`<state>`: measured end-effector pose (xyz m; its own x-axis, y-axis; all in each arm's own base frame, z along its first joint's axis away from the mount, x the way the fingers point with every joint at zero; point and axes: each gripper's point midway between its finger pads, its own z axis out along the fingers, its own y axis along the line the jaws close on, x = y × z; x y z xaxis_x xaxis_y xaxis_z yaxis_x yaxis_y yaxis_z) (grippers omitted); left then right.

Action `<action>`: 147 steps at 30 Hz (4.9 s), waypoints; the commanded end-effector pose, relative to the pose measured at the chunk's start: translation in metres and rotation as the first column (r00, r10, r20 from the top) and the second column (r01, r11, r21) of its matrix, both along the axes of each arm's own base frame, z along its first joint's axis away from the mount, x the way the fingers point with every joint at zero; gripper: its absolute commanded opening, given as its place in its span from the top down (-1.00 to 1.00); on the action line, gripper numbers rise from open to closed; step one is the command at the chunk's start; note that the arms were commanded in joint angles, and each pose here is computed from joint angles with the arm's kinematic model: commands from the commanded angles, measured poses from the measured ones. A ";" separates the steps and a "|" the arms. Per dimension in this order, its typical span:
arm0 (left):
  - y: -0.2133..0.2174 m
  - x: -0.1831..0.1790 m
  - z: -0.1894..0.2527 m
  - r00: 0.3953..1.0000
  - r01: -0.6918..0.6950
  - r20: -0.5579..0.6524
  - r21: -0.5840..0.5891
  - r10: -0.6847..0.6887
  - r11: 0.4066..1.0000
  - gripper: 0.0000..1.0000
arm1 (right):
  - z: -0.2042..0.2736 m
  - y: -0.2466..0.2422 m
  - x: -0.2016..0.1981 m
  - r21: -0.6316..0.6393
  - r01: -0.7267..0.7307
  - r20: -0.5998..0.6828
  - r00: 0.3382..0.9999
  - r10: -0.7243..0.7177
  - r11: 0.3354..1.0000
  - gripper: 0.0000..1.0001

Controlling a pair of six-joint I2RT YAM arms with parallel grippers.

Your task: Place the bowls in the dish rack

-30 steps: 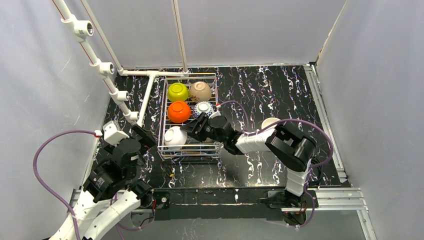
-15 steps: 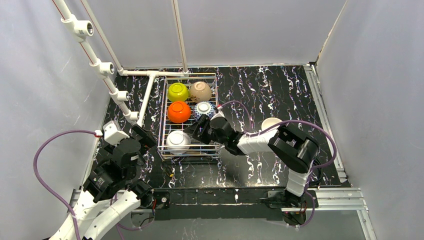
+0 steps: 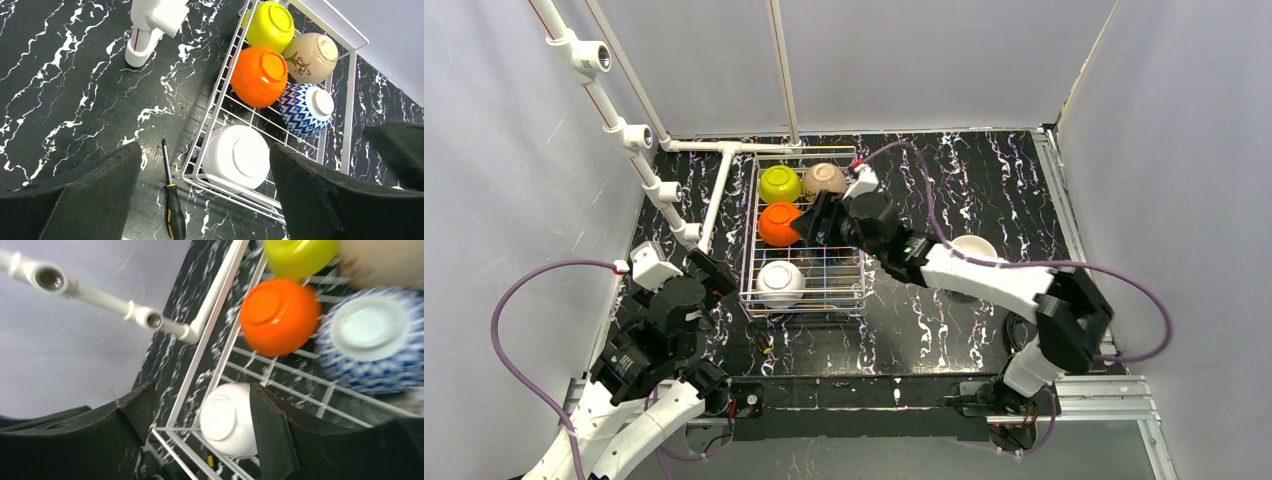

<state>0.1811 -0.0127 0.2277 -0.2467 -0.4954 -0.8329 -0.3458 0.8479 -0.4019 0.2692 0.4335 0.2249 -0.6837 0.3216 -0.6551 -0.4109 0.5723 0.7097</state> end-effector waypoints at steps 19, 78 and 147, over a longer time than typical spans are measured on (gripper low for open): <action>-0.006 0.010 0.017 0.999 0.006 0.040 -0.004 -0.006 1.000 -0.96 | -0.075 -0.317 0.034 -0.661 0.500 0.128 0.810 -0.572 0.560 -0.59; -0.011 0.015 0.020 0.998 0.021 0.057 -0.007 -0.020 1.000 -0.96 | 0.121 -0.156 0.032 0.262 -0.057 0.280 0.960 -0.019 0.963 0.97; -0.019 0.018 0.016 0.998 0.061 0.026 0.019 -0.061 0.998 -0.96 | -0.094 -0.046 -0.010 0.421 0.232 -0.519 0.854 0.023 0.877 0.70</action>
<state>0.1980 -0.0354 0.2443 -0.2653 -0.4734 -0.8399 -0.2674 0.8731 -0.4077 0.2661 0.3944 0.1693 -0.8159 0.5780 -0.0164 0.0353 0.0780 0.9963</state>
